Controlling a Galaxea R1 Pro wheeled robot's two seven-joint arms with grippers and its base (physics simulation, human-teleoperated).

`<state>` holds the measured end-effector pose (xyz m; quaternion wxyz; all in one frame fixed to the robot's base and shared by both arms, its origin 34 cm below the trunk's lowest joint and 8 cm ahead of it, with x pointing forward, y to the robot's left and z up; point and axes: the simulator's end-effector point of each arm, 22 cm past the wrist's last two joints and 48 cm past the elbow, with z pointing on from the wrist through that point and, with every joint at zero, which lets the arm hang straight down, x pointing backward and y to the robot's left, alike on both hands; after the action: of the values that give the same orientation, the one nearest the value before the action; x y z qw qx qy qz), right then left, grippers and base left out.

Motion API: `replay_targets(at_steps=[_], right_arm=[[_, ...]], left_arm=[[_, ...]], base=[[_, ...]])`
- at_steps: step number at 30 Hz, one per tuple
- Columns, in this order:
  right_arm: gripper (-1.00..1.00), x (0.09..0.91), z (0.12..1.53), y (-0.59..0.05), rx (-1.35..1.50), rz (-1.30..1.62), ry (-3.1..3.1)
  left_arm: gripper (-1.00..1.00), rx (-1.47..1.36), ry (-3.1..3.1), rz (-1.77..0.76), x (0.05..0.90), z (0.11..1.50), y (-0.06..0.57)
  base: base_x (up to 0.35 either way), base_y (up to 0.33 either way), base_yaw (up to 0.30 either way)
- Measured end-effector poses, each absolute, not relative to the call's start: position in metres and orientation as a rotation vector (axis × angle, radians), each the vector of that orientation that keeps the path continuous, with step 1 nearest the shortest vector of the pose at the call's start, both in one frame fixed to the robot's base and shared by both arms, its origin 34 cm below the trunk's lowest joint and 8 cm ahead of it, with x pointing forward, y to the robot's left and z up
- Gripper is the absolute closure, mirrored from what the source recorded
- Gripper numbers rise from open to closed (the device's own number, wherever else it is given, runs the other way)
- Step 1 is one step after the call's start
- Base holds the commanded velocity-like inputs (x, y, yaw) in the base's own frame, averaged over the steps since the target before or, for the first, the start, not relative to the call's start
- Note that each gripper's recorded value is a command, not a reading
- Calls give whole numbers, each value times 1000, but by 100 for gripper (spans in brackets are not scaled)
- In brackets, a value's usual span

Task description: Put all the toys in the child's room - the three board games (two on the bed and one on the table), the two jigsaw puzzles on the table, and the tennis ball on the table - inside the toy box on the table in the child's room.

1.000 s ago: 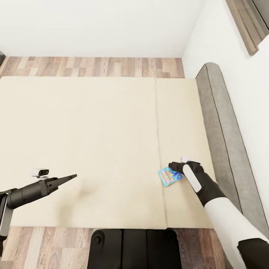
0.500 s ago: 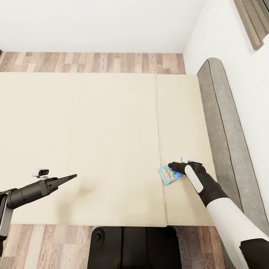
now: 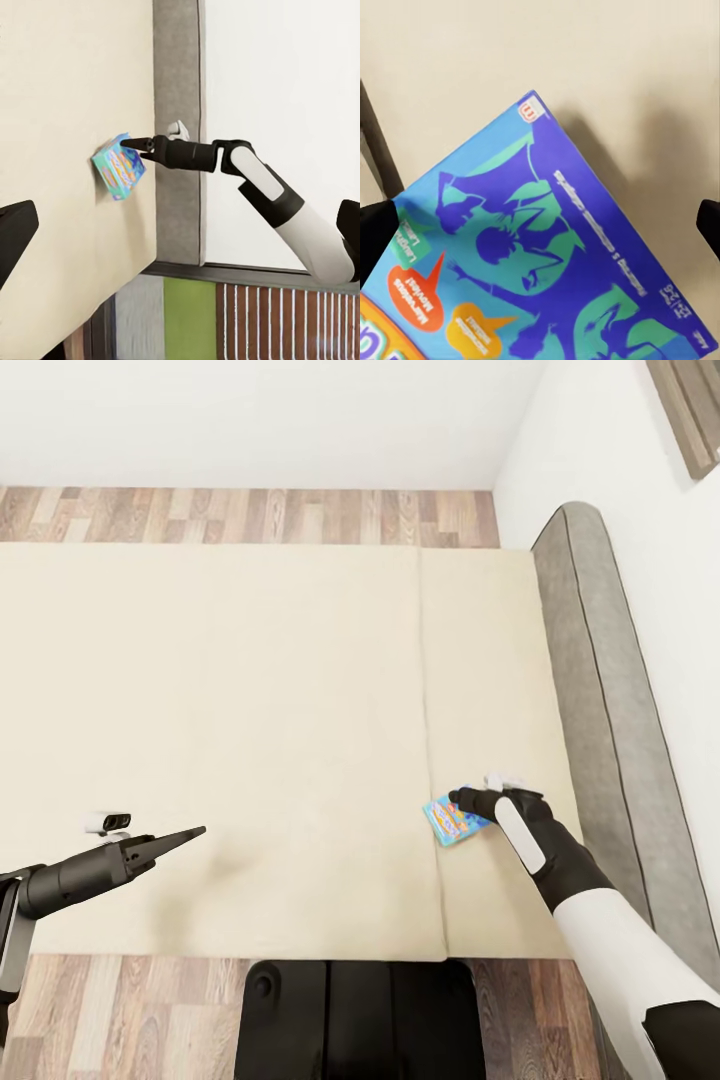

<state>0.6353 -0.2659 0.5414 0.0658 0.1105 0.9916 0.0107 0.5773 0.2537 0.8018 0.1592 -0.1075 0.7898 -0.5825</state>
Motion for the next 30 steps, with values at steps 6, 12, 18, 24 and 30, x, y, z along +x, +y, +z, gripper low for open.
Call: replay_targets(at_steps=[6,12,18,24,30], right_arm=[[-100,637,541,-265,327,32,2987],[-100,637,541,-265,328,33,2987],[-100,636,541,-265,326,31,2987],[-100,636,542,-265,320,28,2987],[-100,634,542,-267,313,17,2991]], left_arm=[[-100,-310,2260,-1666,577,800,254],[-100,-310,2260,-1666,577,800,254],[-100,-311,2261,-1666,577,800,254],[-100,-311,2260,-1666,577,800,254],[-100,-309,2259,-1665,577,801,254]], base=[[0,0,0],[0,0,0],[0,0,0],[0,0,0],[0,0,56]])
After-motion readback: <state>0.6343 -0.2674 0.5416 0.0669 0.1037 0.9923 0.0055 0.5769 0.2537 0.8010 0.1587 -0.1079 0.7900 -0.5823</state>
